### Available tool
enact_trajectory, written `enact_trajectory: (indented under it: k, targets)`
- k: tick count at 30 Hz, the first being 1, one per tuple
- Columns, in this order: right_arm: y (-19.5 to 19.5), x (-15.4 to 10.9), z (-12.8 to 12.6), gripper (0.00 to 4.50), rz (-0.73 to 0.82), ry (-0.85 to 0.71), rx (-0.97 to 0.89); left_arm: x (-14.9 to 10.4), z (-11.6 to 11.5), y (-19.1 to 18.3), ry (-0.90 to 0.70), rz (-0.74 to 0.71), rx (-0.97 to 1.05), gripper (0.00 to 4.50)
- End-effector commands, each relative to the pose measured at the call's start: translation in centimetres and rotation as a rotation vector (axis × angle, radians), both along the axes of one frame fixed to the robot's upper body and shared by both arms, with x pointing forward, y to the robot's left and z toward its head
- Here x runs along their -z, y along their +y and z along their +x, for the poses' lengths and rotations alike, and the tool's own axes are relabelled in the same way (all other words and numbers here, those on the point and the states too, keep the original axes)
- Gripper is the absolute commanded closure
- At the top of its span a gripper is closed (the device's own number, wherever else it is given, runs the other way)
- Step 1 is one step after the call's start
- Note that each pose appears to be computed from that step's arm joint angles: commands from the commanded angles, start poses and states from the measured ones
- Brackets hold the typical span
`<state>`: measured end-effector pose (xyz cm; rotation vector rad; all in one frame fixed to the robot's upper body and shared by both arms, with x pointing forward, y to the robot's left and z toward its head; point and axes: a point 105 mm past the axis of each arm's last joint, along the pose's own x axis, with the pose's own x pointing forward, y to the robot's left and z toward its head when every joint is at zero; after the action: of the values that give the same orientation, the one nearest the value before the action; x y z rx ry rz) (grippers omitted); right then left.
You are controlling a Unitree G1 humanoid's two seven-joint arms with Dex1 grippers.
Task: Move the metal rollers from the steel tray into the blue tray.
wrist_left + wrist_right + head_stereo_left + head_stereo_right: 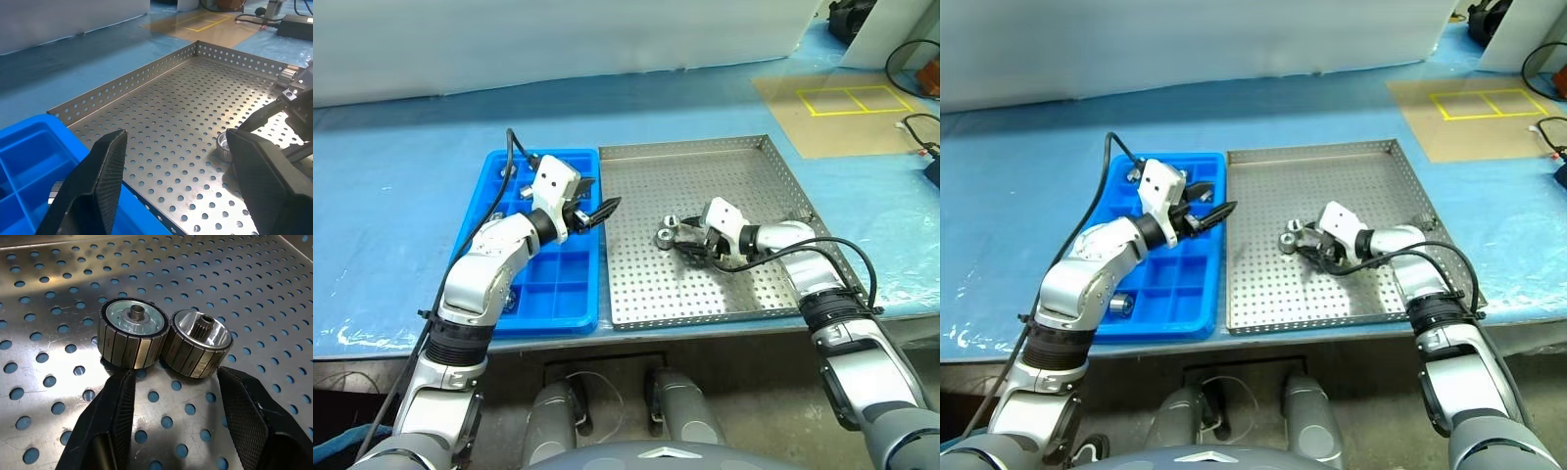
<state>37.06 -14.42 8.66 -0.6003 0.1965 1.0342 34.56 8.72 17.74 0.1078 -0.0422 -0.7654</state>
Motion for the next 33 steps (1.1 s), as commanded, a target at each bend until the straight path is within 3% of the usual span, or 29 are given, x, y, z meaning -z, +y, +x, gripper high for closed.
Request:
enact_trajectory:
  k: [1,11,18,27,33]
  targets:
    - [1.3,-1.0,-0.1,1.81,0.017,-0.050,-0.044,-1.4,-0.4,0.1,-0.052,-0.006,0.002,1.11]
    - [5.1,-2.8,-1.6,1.81,0.096,-0.091,-0.158,-1.4,-0.3,0.0,-0.049,-0.004,0.003,1.11]
    - [5.6,-2.4,-1.4,1.81,0.086,-0.085,-0.170,-1.4,-0.3,0.0,-0.048,-0.005,-0.003,1.11]
    - [9.3,-3.4,-1.0,1.81,0.107,-0.230,-0.216,-1.3,-0.2,0.3,-0.045,-0.010,-0.021,1.11]
    - [10.2,-3.2,-0.5,1.81,0.110,-0.244,-0.228,-1.3,-0.3,0.4,-0.046,-0.009,-0.028,1.11]
